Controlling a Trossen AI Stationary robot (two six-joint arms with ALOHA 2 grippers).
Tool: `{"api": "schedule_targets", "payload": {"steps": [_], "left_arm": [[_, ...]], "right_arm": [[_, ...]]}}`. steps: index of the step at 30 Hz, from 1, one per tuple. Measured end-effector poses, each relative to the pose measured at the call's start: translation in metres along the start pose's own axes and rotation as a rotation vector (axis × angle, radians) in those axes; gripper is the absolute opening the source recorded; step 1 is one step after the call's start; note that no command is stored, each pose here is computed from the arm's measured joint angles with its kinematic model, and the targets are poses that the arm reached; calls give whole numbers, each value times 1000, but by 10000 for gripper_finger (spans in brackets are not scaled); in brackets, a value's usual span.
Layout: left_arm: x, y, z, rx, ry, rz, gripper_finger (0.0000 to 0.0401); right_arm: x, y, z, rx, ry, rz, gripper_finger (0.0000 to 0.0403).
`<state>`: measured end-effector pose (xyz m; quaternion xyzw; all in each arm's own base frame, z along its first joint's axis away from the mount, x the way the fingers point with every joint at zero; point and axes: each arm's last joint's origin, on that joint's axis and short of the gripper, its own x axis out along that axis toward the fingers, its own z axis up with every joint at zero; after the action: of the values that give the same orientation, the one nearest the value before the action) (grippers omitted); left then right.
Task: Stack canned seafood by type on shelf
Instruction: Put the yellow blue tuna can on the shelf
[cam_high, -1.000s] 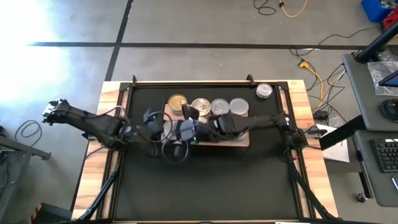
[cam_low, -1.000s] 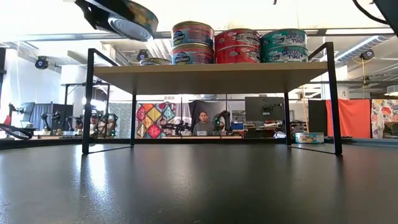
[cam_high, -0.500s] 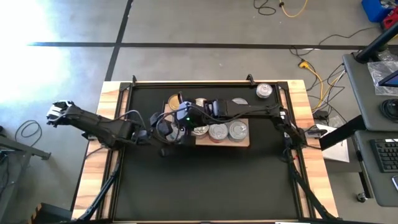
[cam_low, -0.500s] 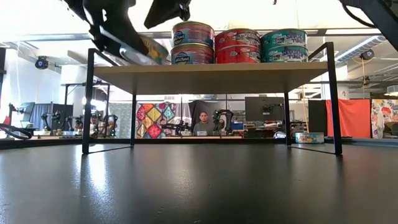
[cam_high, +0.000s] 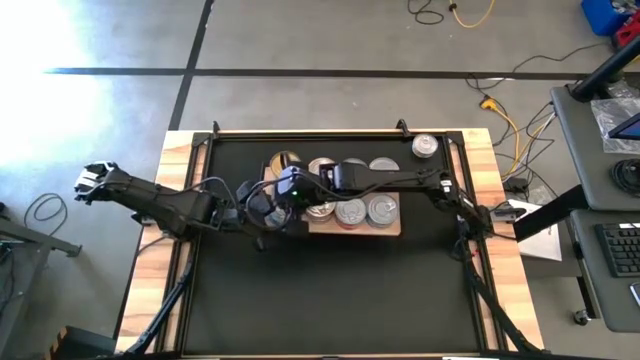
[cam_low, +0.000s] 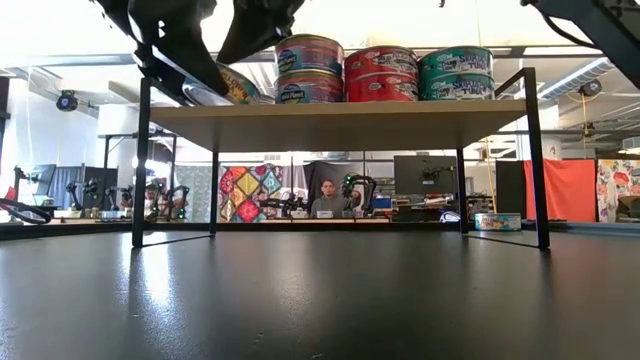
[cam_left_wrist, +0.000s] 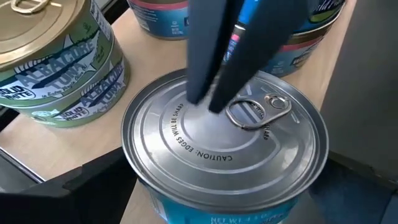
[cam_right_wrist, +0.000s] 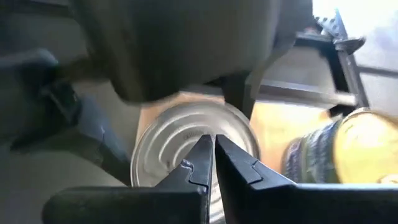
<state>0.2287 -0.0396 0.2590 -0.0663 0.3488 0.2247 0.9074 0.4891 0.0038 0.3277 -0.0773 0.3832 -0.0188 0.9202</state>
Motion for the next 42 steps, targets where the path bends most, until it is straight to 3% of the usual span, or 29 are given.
{"api": "schedule_targets", "payload": {"steps": [6, 17, 24, 34, 42], "left_arm": [[0, 0, 0, 41, 12, -13, 400], [-7, 4, 2, 76, -36, -11, 400], [-6, 5, -2, 105, 4, -25, 400], [-12, 8, -1, 160, 53, -25, 400], [-11, 7, -2, 191, 48, -30, 400]], "right_arm": [[10, 2, -3, 50, 9, 2, 12], [24, 6, -5, 50, 12, 3, 12], [35, 8, -11, 41, 54, 9, 12], [36, 8, -18, 38, 117, -21, 12], [28, 14, -10, 34, 70, -19, 12]]}}
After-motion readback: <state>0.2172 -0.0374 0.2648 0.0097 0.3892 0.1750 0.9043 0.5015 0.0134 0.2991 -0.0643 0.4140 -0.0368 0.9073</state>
